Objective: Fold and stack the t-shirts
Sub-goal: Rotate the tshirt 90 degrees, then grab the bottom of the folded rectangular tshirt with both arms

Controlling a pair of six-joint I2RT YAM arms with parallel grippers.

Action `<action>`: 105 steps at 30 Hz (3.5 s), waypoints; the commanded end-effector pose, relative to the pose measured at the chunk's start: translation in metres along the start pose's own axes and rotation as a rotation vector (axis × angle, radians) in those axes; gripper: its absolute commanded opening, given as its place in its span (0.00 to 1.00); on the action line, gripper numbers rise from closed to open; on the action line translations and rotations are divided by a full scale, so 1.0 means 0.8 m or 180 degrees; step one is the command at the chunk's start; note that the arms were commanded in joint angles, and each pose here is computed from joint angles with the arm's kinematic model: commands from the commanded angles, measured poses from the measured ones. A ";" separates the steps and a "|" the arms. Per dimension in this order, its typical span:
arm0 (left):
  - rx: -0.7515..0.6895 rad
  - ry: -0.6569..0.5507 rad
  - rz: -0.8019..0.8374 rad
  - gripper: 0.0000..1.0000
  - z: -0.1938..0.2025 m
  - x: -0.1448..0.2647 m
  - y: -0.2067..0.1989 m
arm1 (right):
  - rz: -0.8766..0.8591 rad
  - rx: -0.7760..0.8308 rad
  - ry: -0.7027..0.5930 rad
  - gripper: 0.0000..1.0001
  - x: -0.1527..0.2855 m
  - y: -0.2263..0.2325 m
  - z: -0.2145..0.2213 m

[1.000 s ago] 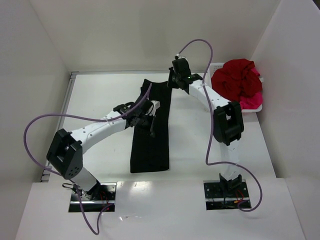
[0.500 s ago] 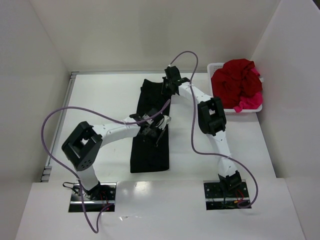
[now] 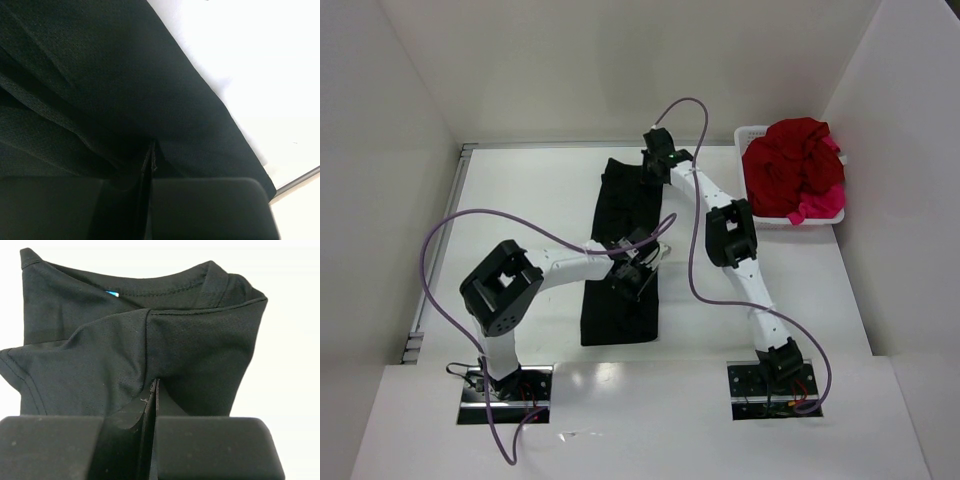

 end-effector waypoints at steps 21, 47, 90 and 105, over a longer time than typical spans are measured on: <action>-0.0011 -0.0468 -0.0025 0.09 -0.023 0.072 -0.024 | 0.0009 -0.0115 -0.0508 0.05 0.069 -0.001 -0.079; 0.1980 -0.1796 -0.0035 1.00 0.014 0.225 0.018 | -0.1061 -0.0538 -0.0616 1.00 0.421 -0.032 0.080; 0.3034 -0.0312 0.0647 0.93 0.179 0.147 0.060 | -0.0983 -0.0933 0.1691 0.84 0.396 0.064 0.358; 0.2987 -0.0126 0.0249 0.92 0.150 0.122 0.064 | -0.0874 -0.1021 0.1598 0.80 0.378 0.070 0.357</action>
Point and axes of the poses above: each gripper's point midway between its finger pads, its own x axis back along the fingers, its own y axis along the line the jaws close on, z = x × y, the point moved 10 cm from there along x, back along the fingers, and after that the axes turned 8 degrees about x, right-handed, at the moved point
